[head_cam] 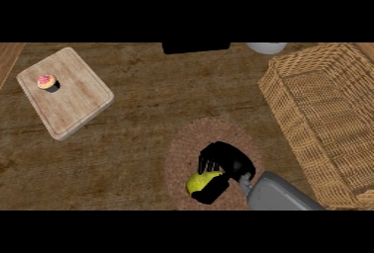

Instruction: Pick the pear from the placemat and place it in the basket

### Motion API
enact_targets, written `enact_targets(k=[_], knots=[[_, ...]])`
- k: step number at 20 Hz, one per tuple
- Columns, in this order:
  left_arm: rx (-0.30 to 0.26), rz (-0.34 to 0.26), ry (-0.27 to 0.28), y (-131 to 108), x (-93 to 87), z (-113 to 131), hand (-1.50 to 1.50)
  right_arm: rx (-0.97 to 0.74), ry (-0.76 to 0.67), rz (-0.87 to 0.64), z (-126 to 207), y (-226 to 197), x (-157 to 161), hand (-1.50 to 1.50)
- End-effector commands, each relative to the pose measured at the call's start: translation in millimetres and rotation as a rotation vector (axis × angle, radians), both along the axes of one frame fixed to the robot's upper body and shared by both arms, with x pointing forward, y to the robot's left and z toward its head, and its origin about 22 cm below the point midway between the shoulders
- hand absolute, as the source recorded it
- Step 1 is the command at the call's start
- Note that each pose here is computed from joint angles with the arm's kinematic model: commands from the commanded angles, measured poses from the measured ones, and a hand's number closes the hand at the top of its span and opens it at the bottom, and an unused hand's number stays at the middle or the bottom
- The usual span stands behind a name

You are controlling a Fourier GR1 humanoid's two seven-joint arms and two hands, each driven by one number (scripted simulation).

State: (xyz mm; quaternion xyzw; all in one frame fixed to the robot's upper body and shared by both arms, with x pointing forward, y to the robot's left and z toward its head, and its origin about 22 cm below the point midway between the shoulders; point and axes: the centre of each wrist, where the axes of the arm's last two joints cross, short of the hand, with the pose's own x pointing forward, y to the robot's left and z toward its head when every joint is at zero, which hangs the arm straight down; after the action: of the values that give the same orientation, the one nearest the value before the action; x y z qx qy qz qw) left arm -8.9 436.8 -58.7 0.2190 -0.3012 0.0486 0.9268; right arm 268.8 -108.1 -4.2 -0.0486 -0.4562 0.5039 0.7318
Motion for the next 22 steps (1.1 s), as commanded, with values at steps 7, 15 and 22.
enact_targets(k=[7, 15, 22], knots=[[-0.021, -0.183, -0.445, -19.5, 97.7, 29.3, 0.00, -0.194, -0.135, -0.574, 19.9, -32.5, 68.4, 1.50], [-0.036, -0.234, -0.523, -24.2, 117.5, 38.4, 0.00, -0.145, -0.257, -0.855, 52.7, -4.4, 102.0, 1.50], [-0.044, -0.257, -0.512, -25.2, 122.3, 38.3, 0.00, -0.001, -0.623, -0.935, 112.3, 21.2, 128.3, 1.50]])
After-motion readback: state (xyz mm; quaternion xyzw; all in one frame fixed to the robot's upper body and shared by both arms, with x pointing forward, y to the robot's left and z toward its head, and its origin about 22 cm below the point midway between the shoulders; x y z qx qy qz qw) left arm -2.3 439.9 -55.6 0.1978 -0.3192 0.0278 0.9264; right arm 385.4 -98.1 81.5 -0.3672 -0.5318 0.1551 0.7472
